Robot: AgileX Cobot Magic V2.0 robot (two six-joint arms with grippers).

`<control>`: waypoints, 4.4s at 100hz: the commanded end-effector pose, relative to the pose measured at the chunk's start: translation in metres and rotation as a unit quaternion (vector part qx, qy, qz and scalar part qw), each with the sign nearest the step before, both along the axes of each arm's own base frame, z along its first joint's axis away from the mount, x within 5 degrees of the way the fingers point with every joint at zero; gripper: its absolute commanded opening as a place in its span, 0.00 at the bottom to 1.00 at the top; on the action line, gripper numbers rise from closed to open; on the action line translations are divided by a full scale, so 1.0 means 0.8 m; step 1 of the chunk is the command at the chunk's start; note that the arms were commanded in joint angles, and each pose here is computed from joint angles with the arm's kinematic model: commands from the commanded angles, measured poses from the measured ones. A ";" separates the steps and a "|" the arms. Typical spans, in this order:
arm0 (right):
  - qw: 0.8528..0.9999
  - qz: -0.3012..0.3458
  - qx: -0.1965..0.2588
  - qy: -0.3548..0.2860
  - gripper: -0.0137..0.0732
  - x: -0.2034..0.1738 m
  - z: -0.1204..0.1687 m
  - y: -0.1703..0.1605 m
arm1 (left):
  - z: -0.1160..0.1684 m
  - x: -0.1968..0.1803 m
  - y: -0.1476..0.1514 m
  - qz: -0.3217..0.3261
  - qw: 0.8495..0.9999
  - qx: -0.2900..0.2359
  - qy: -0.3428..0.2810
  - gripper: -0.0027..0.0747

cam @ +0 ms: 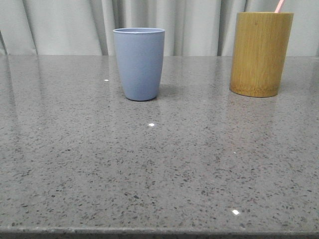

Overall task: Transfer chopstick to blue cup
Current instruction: 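Release the blue cup and lift the left gripper away, then grasp the pink chopstick in the bamboo cup with the right gripper, then lift the pink chopstick out of the bamboo cup with the right gripper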

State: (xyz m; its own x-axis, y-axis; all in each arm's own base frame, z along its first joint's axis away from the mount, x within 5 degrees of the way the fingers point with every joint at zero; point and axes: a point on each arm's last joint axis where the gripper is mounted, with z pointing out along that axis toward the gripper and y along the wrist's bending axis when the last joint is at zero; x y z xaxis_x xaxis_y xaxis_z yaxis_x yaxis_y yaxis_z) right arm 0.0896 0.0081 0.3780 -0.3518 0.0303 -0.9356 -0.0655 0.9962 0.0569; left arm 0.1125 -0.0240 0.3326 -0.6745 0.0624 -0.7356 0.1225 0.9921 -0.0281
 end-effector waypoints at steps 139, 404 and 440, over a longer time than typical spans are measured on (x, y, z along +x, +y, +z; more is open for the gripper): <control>0.969 -0.024 0.135 -0.208 0.77 0.246 -0.028 0.032 | 0.008 -0.021 0.007 0.002 0.997 -0.021 -0.069 0.70; 0.968 0.011 0.140 -0.208 0.09 0.287 0.097 0.047 | 0.008 -0.021 0.007 0.002 0.997 -0.021 -0.069 0.70; 0.951 0.071 0.161 -0.254 0.09 0.255 0.164 0.084 | 0.008 -0.021 0.007 0.002 0.997 -0.021 -0.069 0.70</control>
